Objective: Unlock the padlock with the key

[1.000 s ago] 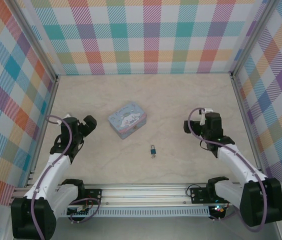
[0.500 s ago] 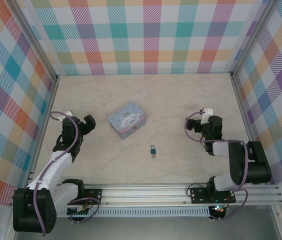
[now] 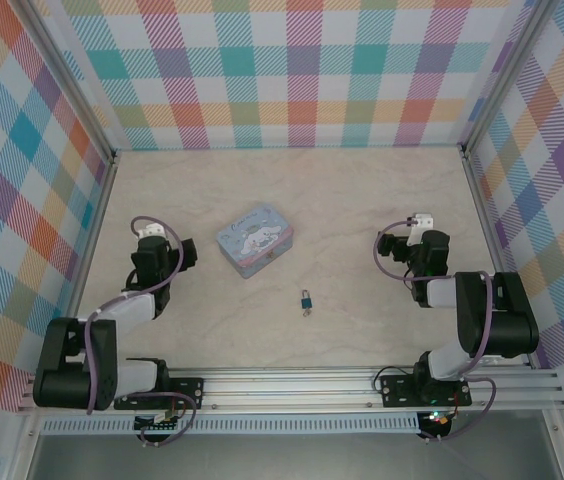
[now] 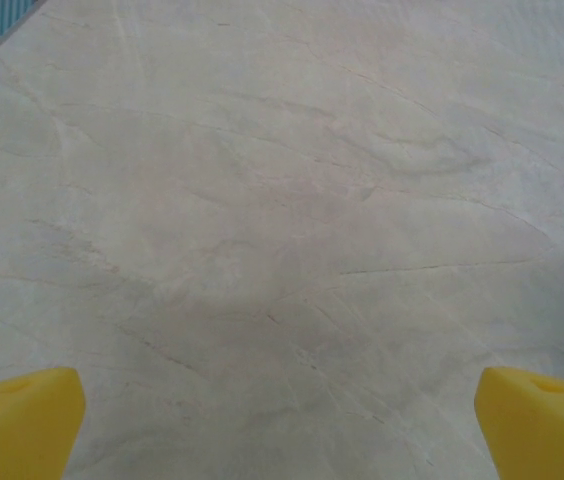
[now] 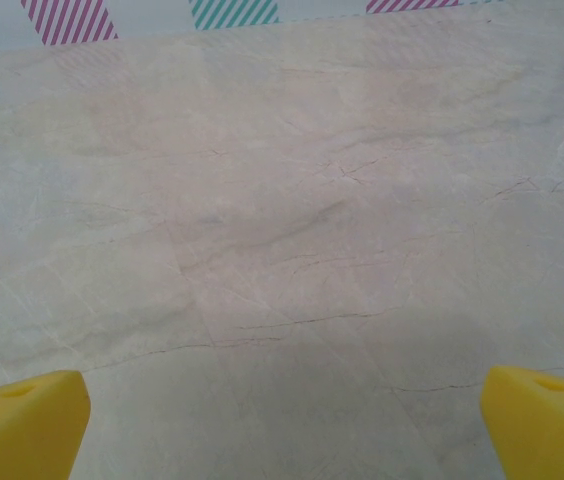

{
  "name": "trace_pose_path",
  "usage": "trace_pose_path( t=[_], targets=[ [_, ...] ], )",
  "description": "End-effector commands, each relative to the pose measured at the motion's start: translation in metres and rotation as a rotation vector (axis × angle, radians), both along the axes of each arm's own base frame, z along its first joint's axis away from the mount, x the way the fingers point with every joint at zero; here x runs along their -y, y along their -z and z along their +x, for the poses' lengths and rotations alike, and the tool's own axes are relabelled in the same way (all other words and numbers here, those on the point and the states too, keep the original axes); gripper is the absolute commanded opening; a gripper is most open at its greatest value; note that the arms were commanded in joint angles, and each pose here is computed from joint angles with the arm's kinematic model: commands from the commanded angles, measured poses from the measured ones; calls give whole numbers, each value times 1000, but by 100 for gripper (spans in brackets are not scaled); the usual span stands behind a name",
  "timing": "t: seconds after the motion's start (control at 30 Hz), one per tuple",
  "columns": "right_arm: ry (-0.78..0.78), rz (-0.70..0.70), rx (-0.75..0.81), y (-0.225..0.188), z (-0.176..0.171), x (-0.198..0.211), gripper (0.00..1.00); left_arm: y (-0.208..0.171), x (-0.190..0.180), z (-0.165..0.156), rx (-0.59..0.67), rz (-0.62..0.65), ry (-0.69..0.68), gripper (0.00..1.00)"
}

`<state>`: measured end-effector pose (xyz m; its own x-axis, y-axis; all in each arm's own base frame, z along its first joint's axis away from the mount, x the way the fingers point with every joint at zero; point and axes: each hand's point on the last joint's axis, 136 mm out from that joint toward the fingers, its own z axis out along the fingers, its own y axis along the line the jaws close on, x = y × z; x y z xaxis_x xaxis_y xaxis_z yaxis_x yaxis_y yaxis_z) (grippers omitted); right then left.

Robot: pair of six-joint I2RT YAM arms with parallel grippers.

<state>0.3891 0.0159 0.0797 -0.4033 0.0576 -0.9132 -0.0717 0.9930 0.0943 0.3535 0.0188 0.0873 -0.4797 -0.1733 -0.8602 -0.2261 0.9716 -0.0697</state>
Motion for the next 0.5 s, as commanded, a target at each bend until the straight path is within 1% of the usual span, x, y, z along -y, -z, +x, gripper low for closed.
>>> trace_pose_path(
  t=[0.0, 0.07, 0.2, 0.33, 0.37, 0.4, 0.47],
  targets=[
    [7, 15, 42, -12, 7, 1, 100, -23, 11, 20, 142, 34, 106, 100],
    [7, 15, 43, -13, 7, 1, 100, -23, 17, 24, 150, 31, 144, 100],
    [7, 15, 42, -12, 7, 1, 100, -18, 25, 31, 163, -2, 177, 100],
    [7, 15, 42, -13, 7, 1, 100, 4, 34, 39, 181, -9, 228, 100],
    [8, 15, 43, -13, 7, 2, 100, 3, 38, 39, 173, -10, 249, 100],
    [7, 15, 42, -12, 7, 1, 100, 6, 38, 40, 145, -12, 247, 100],
    [8, 14, 43, -13, 7, 1, 100, 6, 36, 44, 134, -14, 238, 100]
  ],
)
